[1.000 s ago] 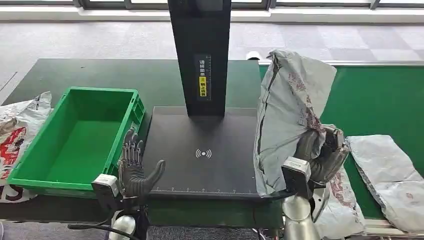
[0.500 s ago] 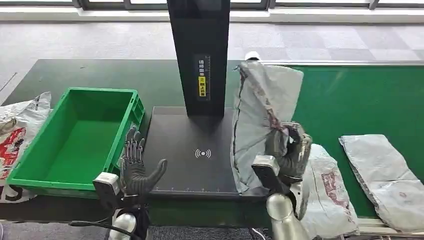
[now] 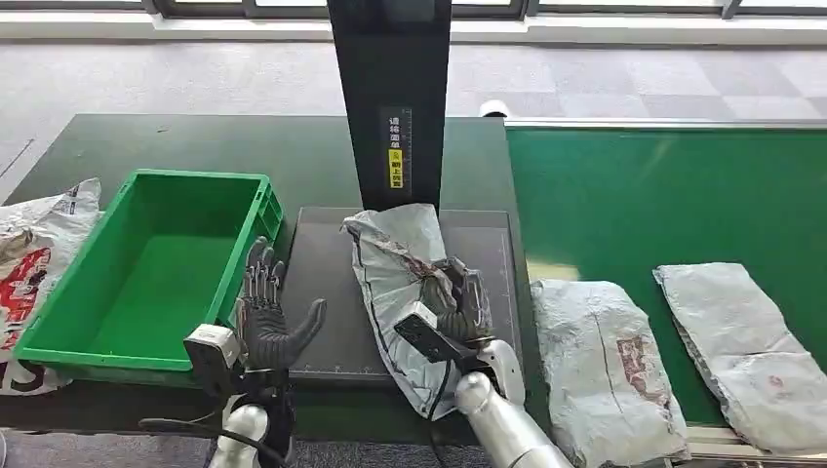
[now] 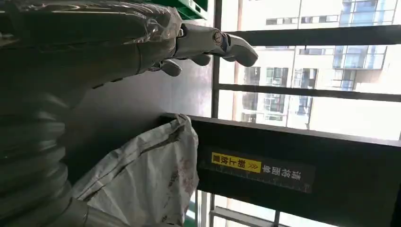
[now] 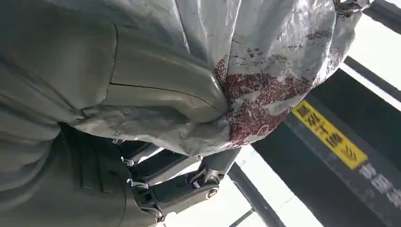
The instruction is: Moved the parcel from conveyor to table for the left to box.
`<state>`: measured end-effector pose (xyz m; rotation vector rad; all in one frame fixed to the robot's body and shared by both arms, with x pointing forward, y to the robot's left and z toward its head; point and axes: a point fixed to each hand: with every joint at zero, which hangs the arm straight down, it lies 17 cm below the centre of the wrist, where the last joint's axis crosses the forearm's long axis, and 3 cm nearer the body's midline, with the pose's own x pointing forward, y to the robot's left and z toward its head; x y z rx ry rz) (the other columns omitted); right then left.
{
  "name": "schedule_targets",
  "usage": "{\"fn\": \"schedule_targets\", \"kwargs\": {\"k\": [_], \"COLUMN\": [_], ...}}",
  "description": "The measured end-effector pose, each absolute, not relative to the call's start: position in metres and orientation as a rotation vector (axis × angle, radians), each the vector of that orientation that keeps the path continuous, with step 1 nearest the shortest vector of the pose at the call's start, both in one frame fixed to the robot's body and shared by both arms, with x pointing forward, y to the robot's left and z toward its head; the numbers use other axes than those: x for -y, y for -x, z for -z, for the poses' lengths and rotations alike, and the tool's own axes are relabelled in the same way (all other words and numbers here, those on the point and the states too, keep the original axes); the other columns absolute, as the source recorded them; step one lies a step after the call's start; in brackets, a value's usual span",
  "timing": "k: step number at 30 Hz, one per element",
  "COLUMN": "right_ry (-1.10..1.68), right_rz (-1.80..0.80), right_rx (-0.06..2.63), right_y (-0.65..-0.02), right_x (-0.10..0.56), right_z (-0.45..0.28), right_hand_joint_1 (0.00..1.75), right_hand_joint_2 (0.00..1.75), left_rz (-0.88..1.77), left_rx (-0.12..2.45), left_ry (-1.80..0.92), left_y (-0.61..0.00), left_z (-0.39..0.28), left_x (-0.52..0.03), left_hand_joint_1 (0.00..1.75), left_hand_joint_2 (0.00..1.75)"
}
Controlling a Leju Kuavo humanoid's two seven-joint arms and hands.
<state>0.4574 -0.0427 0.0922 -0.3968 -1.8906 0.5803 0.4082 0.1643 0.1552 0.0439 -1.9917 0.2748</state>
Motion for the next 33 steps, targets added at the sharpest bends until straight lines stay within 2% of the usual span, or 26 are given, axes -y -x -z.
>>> {"fn": "schedule_targets", "kwargs": {"k": [19, 20, 21, 28, 33], "right_ry": [0.364, 0.363, 0.363, 0.375, 0.432], "right_rz": [-0.642, -0.642, -0.644, -0.641, -0.564], "right_rx": [1.836, 1.836, 1.835, 1.823, 1.964], "right_y": [-0.453, -0.453, -0.453, -0.454, -0.446], "right_x": [0.033, 0.033, 0.033, 0.035, 0.039], "right_z": [-0.071, -0.071, -0.071, -0.068, -0.104], "right_hand_joint_1": [1.75, 0.07, 0.00, 0.00, 0.00], "right_hand_joint_2": [1.75, 1.75, 1.75, 1.75, 1.75], "left_rz": [-0.275, -0.274, -0.275, -0.280, -0.289], "left_rx": [1.990, 1.989, 1.987, 1.984, 1.981], "left_ry": [-0.046, -0.046, -0.049, -0.059, -0.061], "left_y": [-0.408, -0.408, -0.408, -0.408, -0.409], "left_z": [-0.154, -0.154, -0.153, -0.153, -0.152], "left_x": [-0.164, -0.164, -0.165, -0.166, -0.168], "left_hand_joint_1": [0.00, 0.00, 0.00, 0.00, 0.00], "left_hand_joint_2": [1.75, 1.75, 1.75, 1.75, 1.75]}}
